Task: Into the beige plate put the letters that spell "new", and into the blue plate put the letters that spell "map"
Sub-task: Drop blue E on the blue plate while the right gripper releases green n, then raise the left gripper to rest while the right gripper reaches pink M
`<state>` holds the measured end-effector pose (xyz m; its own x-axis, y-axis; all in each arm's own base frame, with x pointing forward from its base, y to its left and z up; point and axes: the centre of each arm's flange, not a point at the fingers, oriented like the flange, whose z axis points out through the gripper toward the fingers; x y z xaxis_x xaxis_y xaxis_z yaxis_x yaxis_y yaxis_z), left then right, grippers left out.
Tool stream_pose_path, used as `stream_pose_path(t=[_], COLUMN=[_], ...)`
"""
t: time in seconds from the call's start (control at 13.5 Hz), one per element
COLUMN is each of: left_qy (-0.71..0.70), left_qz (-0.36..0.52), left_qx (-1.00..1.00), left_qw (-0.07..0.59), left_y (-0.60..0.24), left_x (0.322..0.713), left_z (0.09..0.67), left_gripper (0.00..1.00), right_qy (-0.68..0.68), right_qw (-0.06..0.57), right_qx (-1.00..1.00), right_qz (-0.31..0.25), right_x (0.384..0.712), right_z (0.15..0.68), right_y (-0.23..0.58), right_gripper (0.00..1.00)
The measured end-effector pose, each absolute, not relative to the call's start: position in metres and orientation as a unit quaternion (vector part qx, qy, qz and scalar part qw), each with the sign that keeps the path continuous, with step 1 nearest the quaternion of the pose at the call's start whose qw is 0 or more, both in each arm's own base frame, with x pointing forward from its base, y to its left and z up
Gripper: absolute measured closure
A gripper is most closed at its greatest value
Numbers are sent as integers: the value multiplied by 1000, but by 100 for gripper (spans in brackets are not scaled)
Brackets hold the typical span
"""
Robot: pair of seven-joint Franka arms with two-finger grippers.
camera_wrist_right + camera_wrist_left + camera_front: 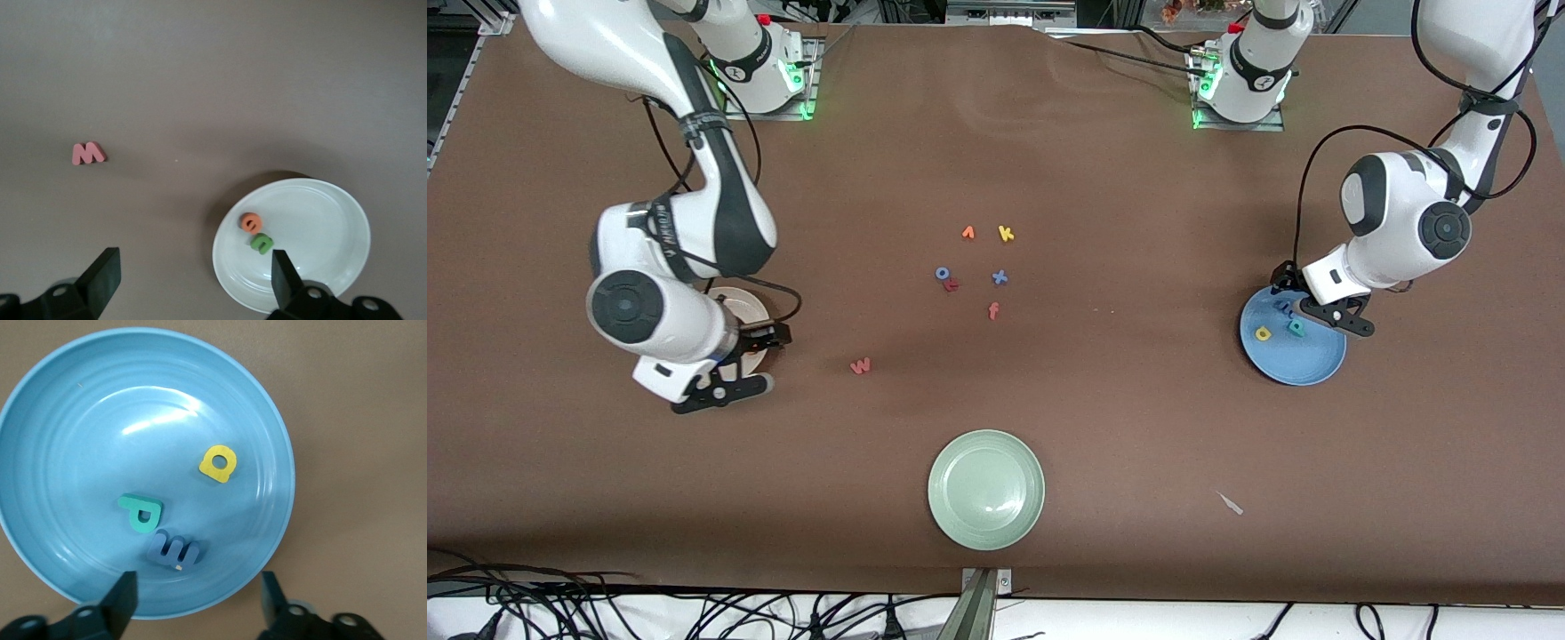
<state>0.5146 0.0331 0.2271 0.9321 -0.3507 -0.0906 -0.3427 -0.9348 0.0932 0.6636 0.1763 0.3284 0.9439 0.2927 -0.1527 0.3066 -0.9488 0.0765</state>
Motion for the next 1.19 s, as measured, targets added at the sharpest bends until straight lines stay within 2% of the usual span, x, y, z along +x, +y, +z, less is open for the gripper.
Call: stream_pose_path(t=[0.07,0.15,0.52,0.82,1.04,1.19], left_qy=[-177,-178,-195,-169,-144,-123], left_qz=[-50,-49,1,-30,-54,-70], left_qx=[982,982,980,985,988,990], left_qw=[37,38,27,36,36,8], left_y=[33,33,14,-20,-21,-14], left_x=[516,517,518,530,532,526], left_z=[234,247,356,449,532,574], left_gripper=[2,0,0,0,0,0], right_qy=[155,151,-34,-198,-314,-360], right_qw=[50,45,20,10,-41,-56], right_qx=[985,986,999,980,948,931], right_qz=[-63,-53,-27,-13,-21,-11], right_x=[665,668,671,669,666,662], right_z=[323,321,316,300,288,272], right_y=[183,184,199,222,230,229], right_gripper=[0,0,0,0,0,0])
